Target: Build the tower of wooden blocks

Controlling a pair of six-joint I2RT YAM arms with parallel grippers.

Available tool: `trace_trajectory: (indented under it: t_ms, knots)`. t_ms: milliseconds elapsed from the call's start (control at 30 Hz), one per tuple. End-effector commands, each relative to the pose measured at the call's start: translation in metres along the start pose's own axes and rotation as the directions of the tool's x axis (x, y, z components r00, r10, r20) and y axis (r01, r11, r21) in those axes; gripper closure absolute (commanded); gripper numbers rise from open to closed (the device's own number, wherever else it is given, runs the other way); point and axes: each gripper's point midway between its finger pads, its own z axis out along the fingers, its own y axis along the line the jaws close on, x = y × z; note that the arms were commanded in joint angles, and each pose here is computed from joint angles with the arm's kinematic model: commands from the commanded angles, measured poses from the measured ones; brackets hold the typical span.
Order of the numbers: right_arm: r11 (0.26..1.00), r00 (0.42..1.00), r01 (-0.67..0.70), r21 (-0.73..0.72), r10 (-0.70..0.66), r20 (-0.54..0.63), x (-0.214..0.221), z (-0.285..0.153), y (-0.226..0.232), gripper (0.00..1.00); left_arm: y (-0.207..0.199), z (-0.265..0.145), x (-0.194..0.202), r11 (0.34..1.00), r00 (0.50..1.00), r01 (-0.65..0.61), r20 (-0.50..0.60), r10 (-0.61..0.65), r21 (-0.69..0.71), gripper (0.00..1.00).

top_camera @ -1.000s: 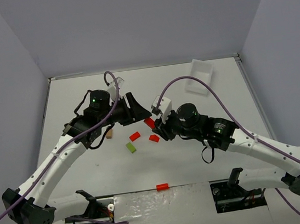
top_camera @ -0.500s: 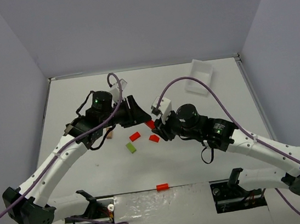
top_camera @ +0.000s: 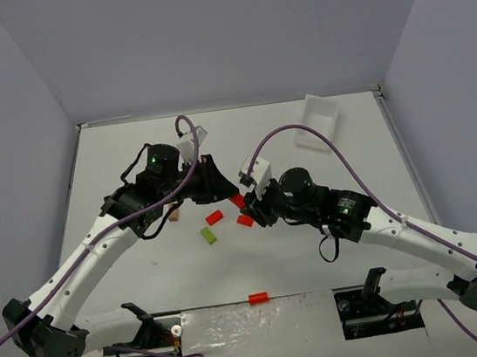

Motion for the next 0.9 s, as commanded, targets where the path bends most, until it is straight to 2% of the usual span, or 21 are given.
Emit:
trace_trajectory:
  t_ms: [0,33,67,167,267,367,467,533,567,667,700,767,800,867]
  knots:
    - [1.0,0.997,-0.008,0.002,0.008,0.073,-0.02,0.004,0.0,0.61,-0.011,-0.013,-0.016,0.994,0.993,-0.111,0.048,0.11,0.016,1.0]
    - [1.0,0.998,-0.008,0.001,0.008,0.07,-0.019,0.005,0.0,0.47,-0.011,-0.013,-0.016,0.992,0.991,-0.122,0.048,0.122,0.013,1.0]
    - [1.0,0.998,-0.008,-0.001,0.008,0.068,-0.019,0.005,0.001,0.44,-0.01,-0.014,-0.015,0.992,0.991,-0.127,0.044,0.127,0.008,1.0]
    - [1.0,0.998,-0.006,-0.009,0.007,0.061,-0.017,0.008,0.002,0.24,0.0,-0.018,-0.016,0.978,0.978,-0.206,0.036,0.208,-0.039,1.0]
    - [1.0,0.998,-0.009,0.0,0.009,0.061,-0.017,0.007,0.0,0.17,0.014,-0.023,-0.014,0.956,0.961,-0.276,0.006,0.278,-0.1,1.0]
    - [1.0,0.998,-0.013,0.021,0.012,0.056,-0.01,0.004,-0.004,0.14,0.034,-0.032,-0.016,0.893,0.908,-0.417,-0.036,0.418,-0.171,1.0]
    - [0.998,0.997,-0.032,0.052,0.028,0.069,-0.009,-0.005,-0.011,0.14,0.065,-0.041,-0.019,0.762,0.794,-0.607,-0.13,0.594,-0.226,1.0]
    - [0.996,0.996,-0.044,0.079,0.038,0.077,-0.008,-0.011,-0.016,0.13,0.086,-0.048,-0.021,0.699,0.743,-0.668,-0.188,0.642,-0.254,1.0]
    - [0.995,0.995,-0.051,0.09,0.043,0.089,-0.009,-0.015,-0.018,0.13,0.098,-0.051,-0.024,0.655,0.702,-0.711,-0.22,0.677,-0.254,1.0]
    - [0.987,0.997,-0.057,0.153,0.047,0.069,0.0,-0.025,-0.031,0.11,0.131,-0.06,-0.03,0.604,0.657,-0.754,-0.271,0.704,-0.259,1.0]
    - [0.983,0.996,-0.059,0.175,0.048,0.071,0.001,-0.029,-0.035,0.11,0.142,-0.06,-0.031,0.551,0.601,-0.799,-0.31,0.736,-0.24,1.0]
    - [0.977,0.997,-0.062,0.203,0.049,0.066,0.004,-0.034,-0.042,0.1,0.158,-0.058,-0.029,0.502,0.545,-0.838,-0.36,0.758,-0.213,1.0]
    - [0.975,0.997,-0.063,0.215,0.05,0.065,0.005,-0.037,-0.045,0.1,0.167,-0.057,-0.029,0.454,0.487,-0.873,-0.395,0.779,-0.179,1.0]
    - [0.969,0.996,-0.067,0.237,0.052,0.068,0.005,-0.041,-0.051,0.1,0.175,-0.052,-0.029,0.4,0.411,-0.909,-0.419,0.809,-0.118,1.0]
